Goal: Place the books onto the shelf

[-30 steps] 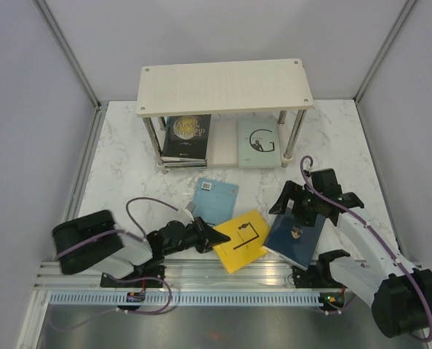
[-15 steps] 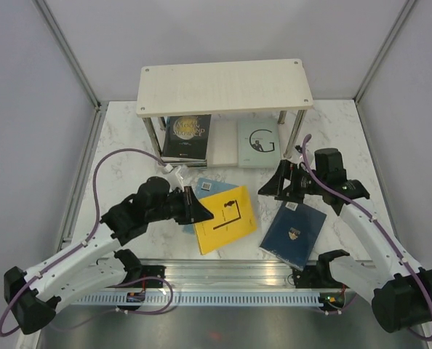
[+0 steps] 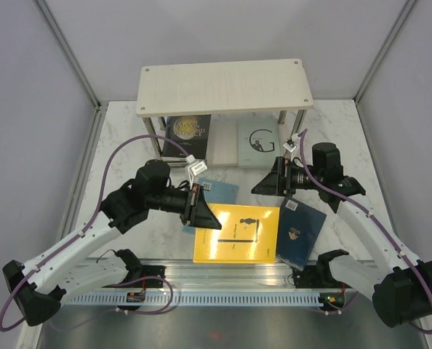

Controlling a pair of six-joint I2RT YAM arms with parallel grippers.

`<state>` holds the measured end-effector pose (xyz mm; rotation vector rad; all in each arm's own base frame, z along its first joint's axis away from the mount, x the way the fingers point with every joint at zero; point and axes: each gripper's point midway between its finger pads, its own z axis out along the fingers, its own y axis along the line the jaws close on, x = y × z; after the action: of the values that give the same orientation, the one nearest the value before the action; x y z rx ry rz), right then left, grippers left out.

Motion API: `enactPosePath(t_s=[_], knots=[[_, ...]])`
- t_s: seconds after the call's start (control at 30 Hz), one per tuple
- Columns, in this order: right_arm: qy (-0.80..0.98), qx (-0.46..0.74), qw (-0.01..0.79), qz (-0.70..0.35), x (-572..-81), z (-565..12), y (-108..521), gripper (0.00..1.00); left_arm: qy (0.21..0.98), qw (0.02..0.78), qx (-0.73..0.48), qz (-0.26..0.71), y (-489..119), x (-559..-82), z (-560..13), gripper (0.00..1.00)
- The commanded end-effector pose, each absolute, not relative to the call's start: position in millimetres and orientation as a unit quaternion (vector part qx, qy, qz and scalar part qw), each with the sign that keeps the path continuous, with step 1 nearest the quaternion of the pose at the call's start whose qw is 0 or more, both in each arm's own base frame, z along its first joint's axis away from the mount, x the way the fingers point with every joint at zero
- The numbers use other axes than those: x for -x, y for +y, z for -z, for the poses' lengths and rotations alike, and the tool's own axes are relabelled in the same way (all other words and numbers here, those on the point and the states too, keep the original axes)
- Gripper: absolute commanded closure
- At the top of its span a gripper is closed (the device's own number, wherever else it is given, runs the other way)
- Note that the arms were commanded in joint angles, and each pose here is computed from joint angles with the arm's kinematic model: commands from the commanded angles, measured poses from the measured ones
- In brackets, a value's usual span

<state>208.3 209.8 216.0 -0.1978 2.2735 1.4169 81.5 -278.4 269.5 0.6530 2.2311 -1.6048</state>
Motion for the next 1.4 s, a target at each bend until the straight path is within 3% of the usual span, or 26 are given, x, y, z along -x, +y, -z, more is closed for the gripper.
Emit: enactPosePath(t_s=[0.0, 0.37, 0.63, 0.73, 0.77, 0.83, 0.87, 0.97, 1.0, 1.07, 1.1, 1.17, 1.27, 1.3, 1.37], knots=[[0.780, 0.127, 0.210, -0.576, -185, -236, 225, 0.02, 0.712, 0.141, -0.299, 0.620, -284, -64, -300, 0.98], [0.689, 0.132, 0.210, -0.681, -144, -281, 232, 0.02, 0.710, 0.103, -0.307, 0.625, -286, -60, -289, 0.98], [0.690, 0.192, 0.113, -0.688, -102, -264, 257, 0.03, 0.703, 0.106, -0.308, 0.632, -297, -69, -294, 0.98], [0.689, 0.210, 0.094, -0.688, -89, -261, 263, 0.17, 0.707, 0.103, -0.305, 0.630, -302, -76, -293, 0.98], [0.689, 0.215, 0.089, -0.686, -86, -259, 264, 0.31, 0.703, 0.103, -0.313, 0.630, -302, -77, -292, 0.98], [0.696, 0.214, 0.083, -0.680, -85, -255, 265, 0.46, 0.701, 0.106, -0.315, 0.631, -304, -80, -296, 0.98], [0.697, 0.219, 0.083, -0.678, -83, -253, 266, 0.64, 0.703, 0.106, -0.313, 0.630, -305, -84, -294, 0.98], [0.699, 0.220, 0.076, -0.676, -80, -250, 267, 0.95, 0.719, 0.112, -0.294, 0.620, -305, -99, -289, 0.98], [0.699, 0.221, 0.078, -0.676, -80, -250, 268, 1.00, 0.723, 0.118, -0.288, 0.617, -305, -104, -290, 0.96], [0.698, 0.226, 0.076, -0.675, -79, -249, 269, 1.00, 0.745, 0.135, -0.259, 0.599, -304, -121, -285, 0.93], [0.698, 0.226, 0.077, -0.675, -79, -250, 270, 1.00, 0.750, 0.148, -0.251, 0.594, -303, -128, -290, 0.85], [0.700, 0.224, 0.078, -0.674, -81, -249, 271, 1.00, 0.772, 0.175, -0.217, 0.572, -299, -147, -288, 0.79], [0.720, 0.197, 0.103, -0.657, -97, -245, 275, 1.00, 0.785, 0.217, -0.184, 0.550, -287, -164, -300, 0.63], [0.726, 0.180, 0.107, -0.655, -101, -247, 277, 1.00, 0.785, 0.232, -0.178, 0.546, -281, -164, -310, 0.47], [0.732, 0.139, 0.134, -0.654, -117, -254, 281, 1.00, 0.788, 0.257, -0.160, 0.537, -272, -172, -320, 0.35]])
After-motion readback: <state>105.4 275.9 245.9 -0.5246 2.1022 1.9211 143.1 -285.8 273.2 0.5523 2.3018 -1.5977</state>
